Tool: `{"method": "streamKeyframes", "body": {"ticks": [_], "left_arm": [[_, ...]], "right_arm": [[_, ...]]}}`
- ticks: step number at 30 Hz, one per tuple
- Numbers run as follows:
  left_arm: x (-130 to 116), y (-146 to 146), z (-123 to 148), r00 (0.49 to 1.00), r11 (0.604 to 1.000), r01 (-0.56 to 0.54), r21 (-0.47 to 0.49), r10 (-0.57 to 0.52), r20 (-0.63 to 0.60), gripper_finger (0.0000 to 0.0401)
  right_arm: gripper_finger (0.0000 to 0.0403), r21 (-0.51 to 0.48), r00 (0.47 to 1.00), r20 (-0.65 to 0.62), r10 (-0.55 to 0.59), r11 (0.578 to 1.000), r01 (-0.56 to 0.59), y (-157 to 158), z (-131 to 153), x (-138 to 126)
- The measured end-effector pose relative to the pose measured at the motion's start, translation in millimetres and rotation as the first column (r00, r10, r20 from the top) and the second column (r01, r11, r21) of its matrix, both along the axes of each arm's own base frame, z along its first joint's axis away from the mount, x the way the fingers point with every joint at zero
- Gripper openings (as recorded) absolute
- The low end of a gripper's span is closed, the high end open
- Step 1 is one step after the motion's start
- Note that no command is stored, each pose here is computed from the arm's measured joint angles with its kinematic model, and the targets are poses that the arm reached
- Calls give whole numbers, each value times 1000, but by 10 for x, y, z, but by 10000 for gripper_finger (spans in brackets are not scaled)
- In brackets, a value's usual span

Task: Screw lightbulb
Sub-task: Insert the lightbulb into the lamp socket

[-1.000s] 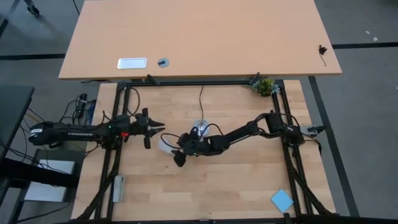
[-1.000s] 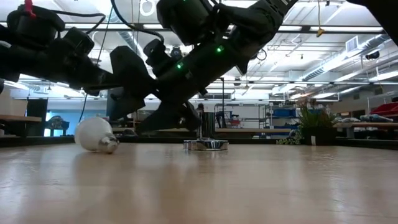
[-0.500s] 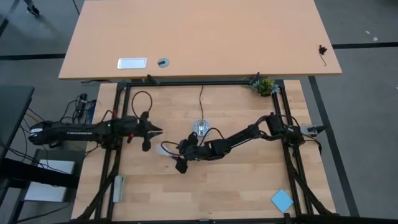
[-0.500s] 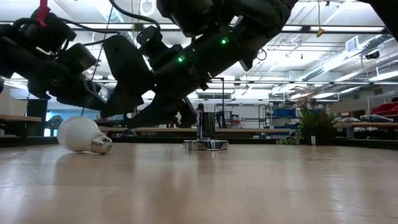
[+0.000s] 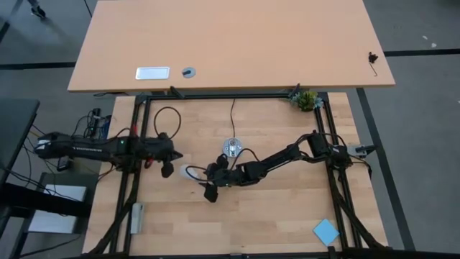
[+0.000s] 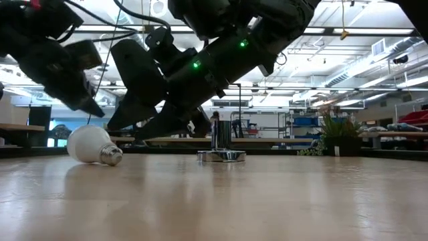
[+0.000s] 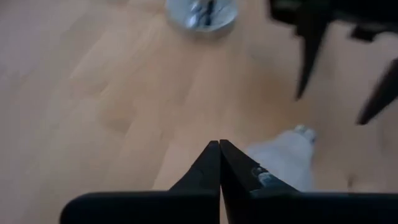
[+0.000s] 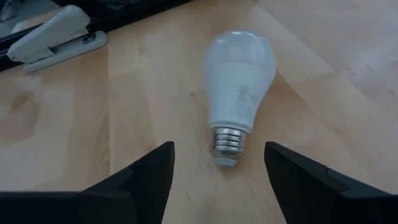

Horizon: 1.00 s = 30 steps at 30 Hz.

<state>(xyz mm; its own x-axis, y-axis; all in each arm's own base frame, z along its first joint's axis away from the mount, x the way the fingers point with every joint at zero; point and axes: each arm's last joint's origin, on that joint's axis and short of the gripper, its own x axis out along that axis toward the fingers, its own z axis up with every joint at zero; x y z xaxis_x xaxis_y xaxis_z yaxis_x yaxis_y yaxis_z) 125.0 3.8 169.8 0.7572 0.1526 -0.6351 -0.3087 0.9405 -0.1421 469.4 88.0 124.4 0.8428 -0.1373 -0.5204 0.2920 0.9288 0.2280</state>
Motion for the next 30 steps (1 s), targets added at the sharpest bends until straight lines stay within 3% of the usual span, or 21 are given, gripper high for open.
{"method": "streamKeyframes", "body": {"ticks": [6, 20, 30], "left_arm": [[-64, -9, -93, 983, 988, -154, -17, 151, -100, 2], [221, -99, -310, 994, 996, -92, -9, 91, -60, 1], [367, -224, -373, 999, 998, -39, -40, 38, -21, 1]], "right_arm": [[252, -14, 1000, -3, 10, 1000, -10, 0, 0, 0], [285, 46, 995, -13, -96, 994, 97, -163, -19, 11], [287, 106, 987, -10, -163, 981, 163, -265, -22, 21]]}}
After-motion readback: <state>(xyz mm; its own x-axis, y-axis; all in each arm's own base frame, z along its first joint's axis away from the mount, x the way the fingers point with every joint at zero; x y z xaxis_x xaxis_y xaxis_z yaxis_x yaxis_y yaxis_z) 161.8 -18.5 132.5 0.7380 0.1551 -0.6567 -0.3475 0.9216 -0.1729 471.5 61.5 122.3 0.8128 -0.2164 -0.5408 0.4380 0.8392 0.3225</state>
